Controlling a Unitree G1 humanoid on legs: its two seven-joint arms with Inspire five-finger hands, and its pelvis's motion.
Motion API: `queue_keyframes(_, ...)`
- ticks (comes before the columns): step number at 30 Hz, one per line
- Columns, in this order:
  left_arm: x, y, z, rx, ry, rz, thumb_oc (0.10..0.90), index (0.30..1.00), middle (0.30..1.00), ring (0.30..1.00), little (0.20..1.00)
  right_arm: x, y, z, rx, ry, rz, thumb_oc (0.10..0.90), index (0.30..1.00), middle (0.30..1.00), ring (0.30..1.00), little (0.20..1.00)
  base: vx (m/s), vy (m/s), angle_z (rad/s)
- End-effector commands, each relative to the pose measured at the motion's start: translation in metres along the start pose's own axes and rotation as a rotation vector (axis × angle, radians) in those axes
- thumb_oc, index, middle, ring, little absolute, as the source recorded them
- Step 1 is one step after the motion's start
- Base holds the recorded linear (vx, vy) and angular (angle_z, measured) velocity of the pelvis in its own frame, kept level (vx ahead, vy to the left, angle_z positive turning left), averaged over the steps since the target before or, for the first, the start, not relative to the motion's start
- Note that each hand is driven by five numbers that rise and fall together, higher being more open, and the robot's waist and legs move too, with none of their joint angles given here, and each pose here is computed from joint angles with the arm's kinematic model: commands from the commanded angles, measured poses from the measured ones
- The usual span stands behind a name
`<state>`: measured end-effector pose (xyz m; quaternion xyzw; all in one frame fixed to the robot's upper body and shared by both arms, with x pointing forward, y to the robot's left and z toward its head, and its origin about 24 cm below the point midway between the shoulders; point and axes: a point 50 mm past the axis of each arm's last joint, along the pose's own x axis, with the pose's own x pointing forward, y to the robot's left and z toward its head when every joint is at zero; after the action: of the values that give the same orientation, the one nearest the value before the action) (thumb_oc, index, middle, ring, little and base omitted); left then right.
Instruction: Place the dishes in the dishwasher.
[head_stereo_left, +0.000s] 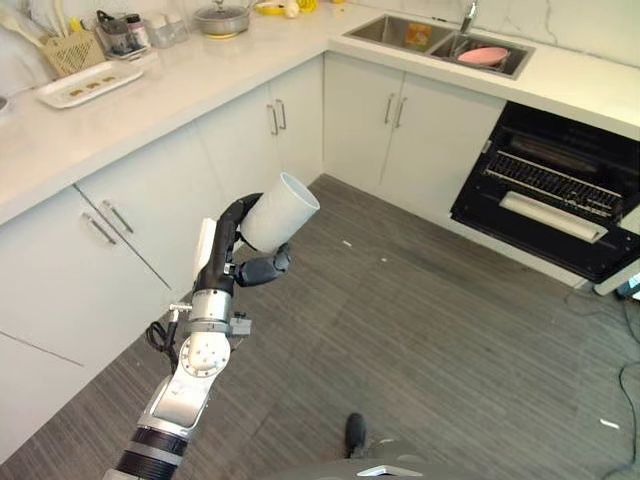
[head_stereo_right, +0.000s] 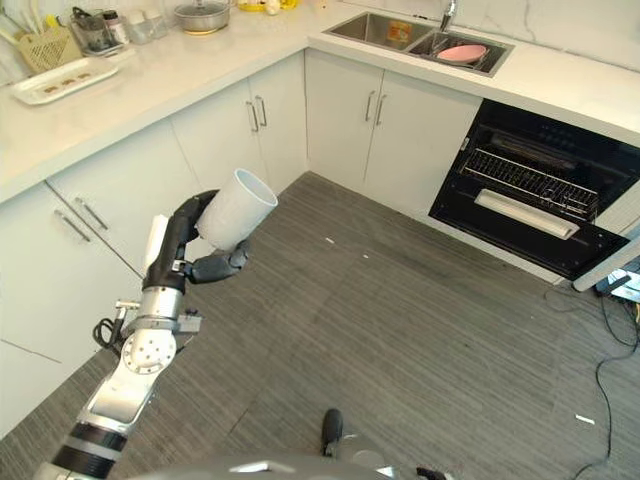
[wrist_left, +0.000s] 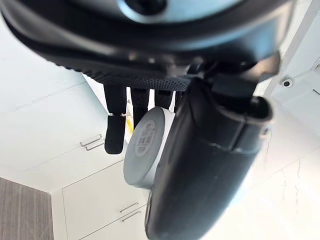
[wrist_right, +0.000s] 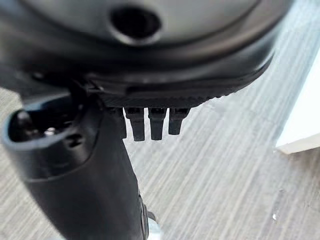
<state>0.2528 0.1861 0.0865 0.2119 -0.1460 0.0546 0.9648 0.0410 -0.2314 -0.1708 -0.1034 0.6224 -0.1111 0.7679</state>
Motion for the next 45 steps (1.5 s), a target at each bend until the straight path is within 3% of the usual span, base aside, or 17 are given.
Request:
queue_keyframes(1,0.015,0.033,0.063,-0.044,-0.352,0.12,0.4,0.3,0.3,0.3,0.3,0.002,-0.008,0.014,-0.037,-0.035,-0.043,0.8,0.9,0.9,0.9,0.9,0.4,0.042,0.09)
queue_keyframes(11,0.009,0.032,0.049,-0.09,-0.266,0.141,0.4,0.3,0.3,0.3,0.3,0.003,-0.016,0.041,-0.044,-0.128,-0.084,0.8,0.9,0.9,0.9,0.9,0.43,0.17,-0.29)
queue_keyframes(17,0.012,0.033,0.066,-0.06,-0.345,0.082,0.4,0.3,0.3,0.3,0.3,-0.001,0.016,0.011,-0.071,-0.027,0.009,0.8,0.9,0.9,0.9,0.9,0.3,0.32,-0.52)
queue_keyframes(22,0.018,0.029,0.07,-0.022,-0.363,0.027,0.4,0.3,0.3,0.3,0.3,-0.002,0.026,0.014,-0.061,-0.029,0.03,0.8,0.9,0.9,0.9,0.9,0.16,0.314,-0.09)
queue_keyframes(34,0.014,0.021,0.066,-0.067,-0.339,-0.021,0.4,0.3,0.3,0.3,0.3,-0.001,0.017,0.029,0.008,-0.111,-0.017,0.8,0.9,0.9,0.9,0.9,0.36,0.017,-0.42)
queue_keyframes(36,0.015,0.015,0.069,-0.163,-0.34,-0.022,0.4,0.3,0.3,0.3,0.3,0.0,0.009,0.034,0.031,-0.124,-0.037,0.8,0.9,0.9,0.9,0.9,0.37,-0.161,-0.16)
queue_keyframes(45,0.013,0.014,0.072,-0.241,-0.335,-0.027,0.4,0.3,0.3,0.3,0.3,0.001,-0.009,0.058,0.037,-0.202,-0.078,0.8,0.9,0.9,0.9,0.9,0.21,-0.077,-0.55)
